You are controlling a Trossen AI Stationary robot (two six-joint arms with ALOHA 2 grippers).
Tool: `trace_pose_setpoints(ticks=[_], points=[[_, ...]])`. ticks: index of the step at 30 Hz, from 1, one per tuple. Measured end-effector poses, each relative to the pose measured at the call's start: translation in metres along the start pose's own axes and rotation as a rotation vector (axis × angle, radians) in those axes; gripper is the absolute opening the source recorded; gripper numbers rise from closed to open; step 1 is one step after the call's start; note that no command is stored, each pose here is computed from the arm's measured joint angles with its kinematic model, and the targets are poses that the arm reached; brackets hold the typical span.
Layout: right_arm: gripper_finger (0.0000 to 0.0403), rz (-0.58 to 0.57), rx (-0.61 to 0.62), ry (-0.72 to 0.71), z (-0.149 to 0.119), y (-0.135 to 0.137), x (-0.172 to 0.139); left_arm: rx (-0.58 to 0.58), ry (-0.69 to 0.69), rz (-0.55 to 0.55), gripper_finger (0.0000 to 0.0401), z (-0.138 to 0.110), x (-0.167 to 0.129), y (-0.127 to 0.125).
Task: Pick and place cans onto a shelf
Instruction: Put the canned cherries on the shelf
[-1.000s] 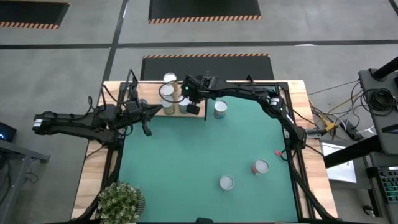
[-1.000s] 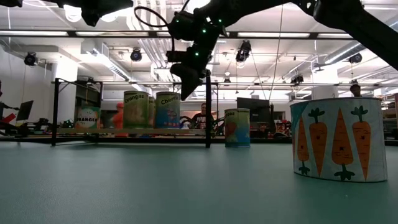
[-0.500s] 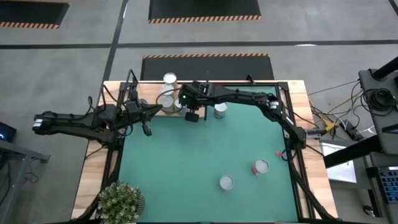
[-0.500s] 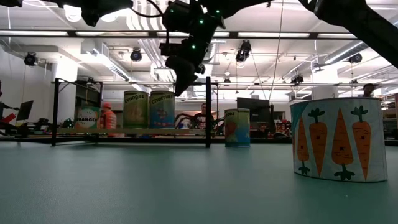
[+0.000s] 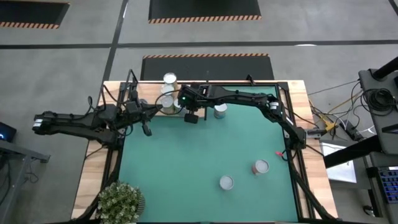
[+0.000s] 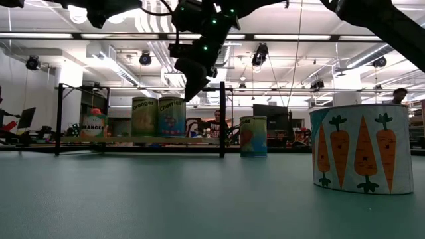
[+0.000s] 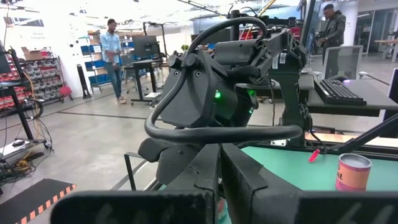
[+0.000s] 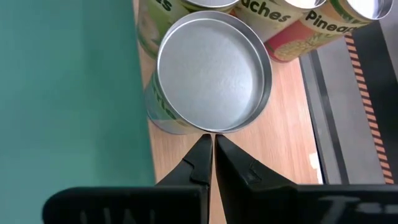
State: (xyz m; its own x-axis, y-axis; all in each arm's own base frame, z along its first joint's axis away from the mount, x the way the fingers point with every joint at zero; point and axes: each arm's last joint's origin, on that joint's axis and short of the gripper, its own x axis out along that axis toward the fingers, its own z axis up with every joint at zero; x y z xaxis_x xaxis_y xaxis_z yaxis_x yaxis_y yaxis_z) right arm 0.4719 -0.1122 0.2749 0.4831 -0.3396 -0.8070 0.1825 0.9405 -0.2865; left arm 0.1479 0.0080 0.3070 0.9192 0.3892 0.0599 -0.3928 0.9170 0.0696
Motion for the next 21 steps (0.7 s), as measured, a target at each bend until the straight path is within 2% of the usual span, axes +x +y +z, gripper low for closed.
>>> trace_pose_setpoints(ticks=[21], points=[[0.0009,-0.011,0.000,-0.016,0.0021,0.0021,-0.0006,0.000,0.000,0.000,0.0000,0.0000,0.0000,0.0000]])
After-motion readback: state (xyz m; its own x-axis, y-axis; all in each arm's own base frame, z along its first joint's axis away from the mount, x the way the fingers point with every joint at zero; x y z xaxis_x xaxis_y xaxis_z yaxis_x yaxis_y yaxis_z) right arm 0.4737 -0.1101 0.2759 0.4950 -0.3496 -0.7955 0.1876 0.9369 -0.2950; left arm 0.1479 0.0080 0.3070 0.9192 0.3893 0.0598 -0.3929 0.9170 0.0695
